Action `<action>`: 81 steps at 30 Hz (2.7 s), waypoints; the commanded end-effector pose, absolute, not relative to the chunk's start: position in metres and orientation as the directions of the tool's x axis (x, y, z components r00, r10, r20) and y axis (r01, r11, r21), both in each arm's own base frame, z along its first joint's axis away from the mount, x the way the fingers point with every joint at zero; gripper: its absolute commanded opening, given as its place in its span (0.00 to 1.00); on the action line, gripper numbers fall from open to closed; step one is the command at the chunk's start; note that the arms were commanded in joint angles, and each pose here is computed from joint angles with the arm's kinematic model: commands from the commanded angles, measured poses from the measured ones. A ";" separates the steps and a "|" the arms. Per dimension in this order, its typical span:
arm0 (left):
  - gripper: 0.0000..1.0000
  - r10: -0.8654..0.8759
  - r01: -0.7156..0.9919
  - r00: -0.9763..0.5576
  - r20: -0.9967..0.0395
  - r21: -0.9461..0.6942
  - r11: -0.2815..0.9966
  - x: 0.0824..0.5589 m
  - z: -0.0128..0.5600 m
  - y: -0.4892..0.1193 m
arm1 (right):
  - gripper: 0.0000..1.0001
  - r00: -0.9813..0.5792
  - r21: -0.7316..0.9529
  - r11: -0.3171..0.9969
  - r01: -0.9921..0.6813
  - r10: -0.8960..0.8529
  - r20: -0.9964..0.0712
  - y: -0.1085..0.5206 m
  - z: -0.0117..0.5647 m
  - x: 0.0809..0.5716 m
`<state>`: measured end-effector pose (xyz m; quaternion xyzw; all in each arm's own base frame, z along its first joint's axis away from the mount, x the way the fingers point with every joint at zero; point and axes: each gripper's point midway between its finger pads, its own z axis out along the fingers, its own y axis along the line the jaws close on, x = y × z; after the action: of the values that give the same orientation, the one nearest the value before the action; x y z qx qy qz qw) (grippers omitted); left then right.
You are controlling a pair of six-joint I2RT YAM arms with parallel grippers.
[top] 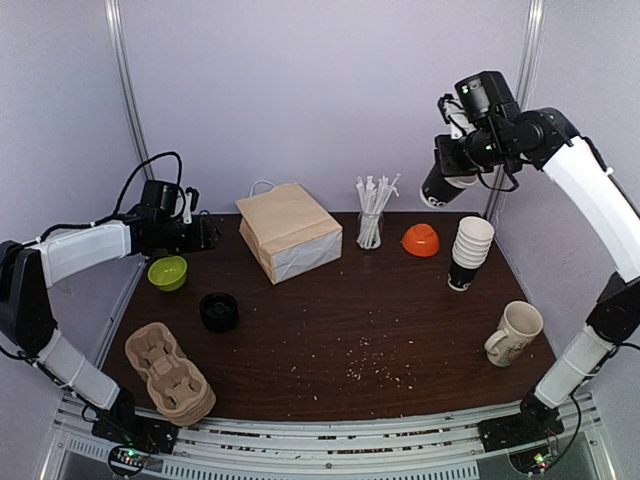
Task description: Pack the takeout coffee
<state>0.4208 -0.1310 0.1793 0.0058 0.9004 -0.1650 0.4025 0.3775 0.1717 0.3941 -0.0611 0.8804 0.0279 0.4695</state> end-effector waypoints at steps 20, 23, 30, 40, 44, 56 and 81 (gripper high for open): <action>0.89 -0.105 0.184 -0.467 -0.878 -0.213 0.960 0.405 0.250 -0.131 | 0.00 -0.678 -0.076 0.847 -0.526 -0.471 -0.564 0.380 0.146 0.275; 0.89 -0.105 0.183 -0.466 -0.879 -0.212 0.960 0.406 0.251 -0.131 | 0.00 -0.685 -0.105 0.842 -0.529 -0.497 -0.533 0.380 0.131 0.273; 0.89 -0.101 0.182 -0.481 -0.871 -0.212 0.960 0.407 0.245 -0.132 | 0.00 -0.701 -0.121 0.834 -0.538 -0.523 -0.485 0.376 0.110 0.262; 0.89 -0.092 0.170 -0.507 -0.857 -0.204 0.964 0.408 0.233 -0.135 | 0.47 -0.702 -0.067 0.849 -0.523 -0.475 -0.530 0.375 0.138 0.258; 0.89 -0.111 0.141 -0.552 -0.826 -0.224 0.964 0.406 0.224 -0.134 | 0.65 -0.681 -0.009 0.863 -0.506 -0.406 -0.609 0.376 0.179 0.266; 0.81 -0.279 -0.042 -0.721 -0.634 -0.362 0.931 0.365 0.162 -0.096 | 0.99 -0.683 0.314 0.869 -0.383 -0.038 -0.730 0.313 0.213 0.324; 0.37 -0.183 -0.004 -0.882 -0.434 -0.382 0.924 0.336 0.095 -0.120 | 0.92 -0.697 0.310 0.887 -0.341 -0.018 -0.717 0.291 0.182 0.338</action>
<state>0.3436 -0.1093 0.1036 -0.0741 0.9464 -0.1804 0.2574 0.3386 0.2922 0.1826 -0.1014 0.8964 0.2120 0.3757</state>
